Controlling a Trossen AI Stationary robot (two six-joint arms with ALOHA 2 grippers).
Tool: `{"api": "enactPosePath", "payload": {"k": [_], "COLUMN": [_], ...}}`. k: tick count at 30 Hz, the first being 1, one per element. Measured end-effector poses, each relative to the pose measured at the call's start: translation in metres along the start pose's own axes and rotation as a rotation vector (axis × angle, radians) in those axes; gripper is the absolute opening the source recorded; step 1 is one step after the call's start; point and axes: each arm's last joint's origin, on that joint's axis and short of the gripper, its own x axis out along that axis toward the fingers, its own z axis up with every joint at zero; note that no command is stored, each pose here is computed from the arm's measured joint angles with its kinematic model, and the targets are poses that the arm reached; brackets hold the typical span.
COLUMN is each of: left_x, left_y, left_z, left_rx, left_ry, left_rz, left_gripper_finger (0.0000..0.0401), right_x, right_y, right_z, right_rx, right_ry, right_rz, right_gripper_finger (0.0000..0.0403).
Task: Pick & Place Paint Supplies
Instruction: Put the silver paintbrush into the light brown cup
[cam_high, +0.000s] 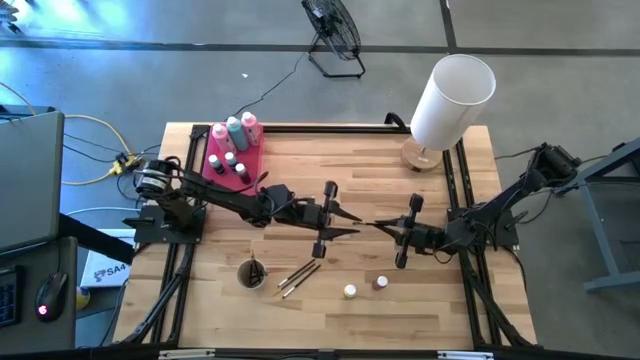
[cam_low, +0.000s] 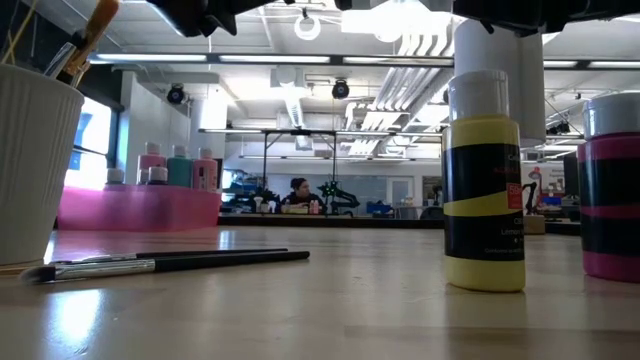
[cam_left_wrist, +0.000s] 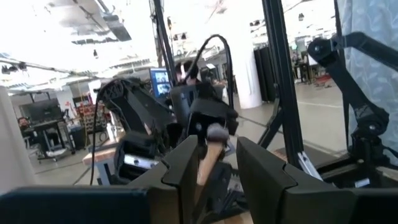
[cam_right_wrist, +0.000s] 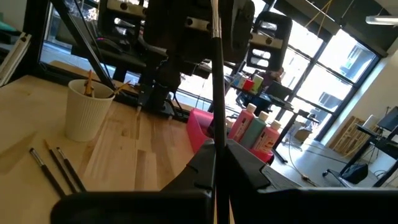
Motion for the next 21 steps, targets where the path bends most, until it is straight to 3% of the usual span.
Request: {"api": "enactPosePath", "payload": {"k": [9,17,21], "left_x": [0.0005,0.0005,0.0005], "left_y": [-0.0007,-0.0002,0.0001], "left_z": [-0.0037,-0.0035,-0.0033], "left_rx": [-0.002,0.0,0.003], "left_ry": [0.01,0.008,0.006], "left_rz": [-0.001,0.006,0.009], "left_gripper_finger": [0.0102,0.0032,0.0017], "right_x": [0.0,0.0,0.0], "right_y": [0.0,0.0002,0.0001], "right_z": [0.0,-0.0001,-0.0001], "right_rx": [0.0,-0.001,0.002], "right_ry": [0.0,0.0,0.0], "right_rz": [0.0,0.003,0.002], "right_gripper_finger": [0.0011,0.0011,0.0011]}}
